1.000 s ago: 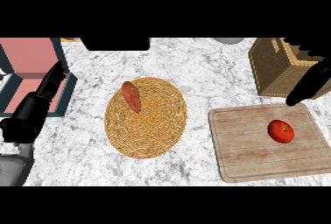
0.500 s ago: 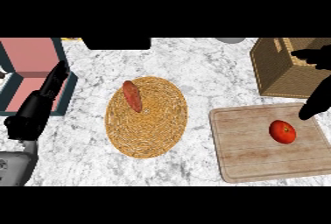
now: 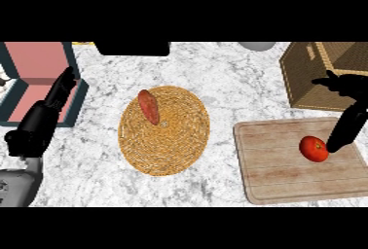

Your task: Pick the tomato from the cutting board and place it in the basket

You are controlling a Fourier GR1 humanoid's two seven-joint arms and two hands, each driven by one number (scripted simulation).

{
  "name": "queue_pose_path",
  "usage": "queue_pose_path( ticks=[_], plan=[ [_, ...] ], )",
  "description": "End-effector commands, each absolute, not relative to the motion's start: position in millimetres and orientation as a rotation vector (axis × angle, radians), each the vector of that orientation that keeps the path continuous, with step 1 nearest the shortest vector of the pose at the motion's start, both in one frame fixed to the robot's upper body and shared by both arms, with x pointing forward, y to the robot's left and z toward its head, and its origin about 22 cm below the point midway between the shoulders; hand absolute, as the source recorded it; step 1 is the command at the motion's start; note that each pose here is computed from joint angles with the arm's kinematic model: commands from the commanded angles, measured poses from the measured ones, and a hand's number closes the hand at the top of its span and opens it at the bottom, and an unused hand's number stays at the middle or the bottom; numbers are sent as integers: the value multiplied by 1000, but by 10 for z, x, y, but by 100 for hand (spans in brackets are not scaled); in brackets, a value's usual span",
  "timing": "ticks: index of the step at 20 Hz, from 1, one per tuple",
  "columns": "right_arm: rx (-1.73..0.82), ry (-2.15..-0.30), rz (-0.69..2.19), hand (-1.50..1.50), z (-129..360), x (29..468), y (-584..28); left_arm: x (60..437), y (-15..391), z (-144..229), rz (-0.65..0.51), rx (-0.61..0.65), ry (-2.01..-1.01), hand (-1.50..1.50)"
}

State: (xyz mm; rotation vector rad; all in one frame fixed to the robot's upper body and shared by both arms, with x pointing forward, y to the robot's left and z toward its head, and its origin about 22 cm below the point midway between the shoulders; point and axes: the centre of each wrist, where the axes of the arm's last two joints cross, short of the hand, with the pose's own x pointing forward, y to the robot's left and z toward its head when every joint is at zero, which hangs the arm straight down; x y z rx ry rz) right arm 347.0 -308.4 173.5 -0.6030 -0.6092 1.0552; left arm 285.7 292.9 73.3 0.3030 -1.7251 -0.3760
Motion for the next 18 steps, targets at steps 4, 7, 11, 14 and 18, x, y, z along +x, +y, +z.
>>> queue_pose_path(
  ticks=[4,7,11,14,18],
  plan=[
    [-624,-476,1022,-150,1267,3404,-3095,2943,2918,679,-364,310,-1725,0],
    [-634,-469,1025,-150,1227,3323,-3094,2850,2937,774,-378,289,-1721,0],
    [-654,-475,1018,-150,1296,3399,-3162,2955,2823,822,-383,288,-1719,0],
    [-670,-536,1018,-150,1090,3418,-3200,2904,2964,728,-377,305,-1743,0],
    [-681,-505,1016,-150,999,3341,-3221,2924,2865,627,-372,305,-1713,0]
  ],
)
